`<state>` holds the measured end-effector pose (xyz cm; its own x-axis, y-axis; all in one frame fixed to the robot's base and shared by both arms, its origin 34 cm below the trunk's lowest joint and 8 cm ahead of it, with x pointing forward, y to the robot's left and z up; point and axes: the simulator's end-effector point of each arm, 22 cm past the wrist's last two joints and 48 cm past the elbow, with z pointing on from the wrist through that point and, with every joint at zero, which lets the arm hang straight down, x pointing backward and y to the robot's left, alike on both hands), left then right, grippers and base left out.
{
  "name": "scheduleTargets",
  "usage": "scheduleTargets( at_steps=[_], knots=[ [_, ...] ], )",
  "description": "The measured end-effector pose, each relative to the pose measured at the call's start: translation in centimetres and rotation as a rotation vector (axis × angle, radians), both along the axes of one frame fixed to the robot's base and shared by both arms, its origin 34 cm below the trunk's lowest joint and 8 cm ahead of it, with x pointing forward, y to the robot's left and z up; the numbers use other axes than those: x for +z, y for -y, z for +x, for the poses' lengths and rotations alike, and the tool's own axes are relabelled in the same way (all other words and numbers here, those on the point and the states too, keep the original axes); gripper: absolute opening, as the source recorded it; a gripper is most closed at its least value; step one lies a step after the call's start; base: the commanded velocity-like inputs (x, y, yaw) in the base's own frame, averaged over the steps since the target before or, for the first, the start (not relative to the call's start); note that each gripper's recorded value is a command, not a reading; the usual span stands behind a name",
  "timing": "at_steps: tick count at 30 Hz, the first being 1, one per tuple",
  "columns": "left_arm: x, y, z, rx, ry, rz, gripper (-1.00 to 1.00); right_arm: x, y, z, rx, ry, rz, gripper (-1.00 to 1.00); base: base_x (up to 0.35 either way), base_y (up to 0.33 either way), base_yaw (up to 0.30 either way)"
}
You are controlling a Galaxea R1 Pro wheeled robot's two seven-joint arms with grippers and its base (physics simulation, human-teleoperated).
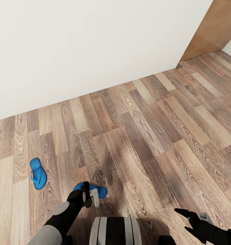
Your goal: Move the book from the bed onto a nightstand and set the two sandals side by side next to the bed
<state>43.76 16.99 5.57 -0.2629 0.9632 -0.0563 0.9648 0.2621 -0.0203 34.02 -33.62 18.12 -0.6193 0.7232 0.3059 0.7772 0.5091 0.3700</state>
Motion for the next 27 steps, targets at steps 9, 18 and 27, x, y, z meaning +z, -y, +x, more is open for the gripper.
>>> scheduleTargets(
  at_steps=[9, 18, 27],
  knots=[
    [0.0, 0.03, 0.0, -0.001, 0.0, -0.001, 1.0, 0.0, -0.01, 0.01, 0.0, 0.0, 0.0, 1.0, 0.0, 0.114, 0.0],
    [0.0, 0.04, 0.0, -0.001, 0.0, -0.001, 1.0, 0.01, 0.0, 0.02, 0.0, 0.0, 0.0, 1.0, 0.0, 0.021, 0.0],
    [0.0, 0.01, 0.0, 0.0, 0.0, -0.001, 1.0, 0.01, -0.01, 0.03, 0.0, 0.001, 0.0, 1.0, 0.0, 0.002, 0.0]
  ],
)
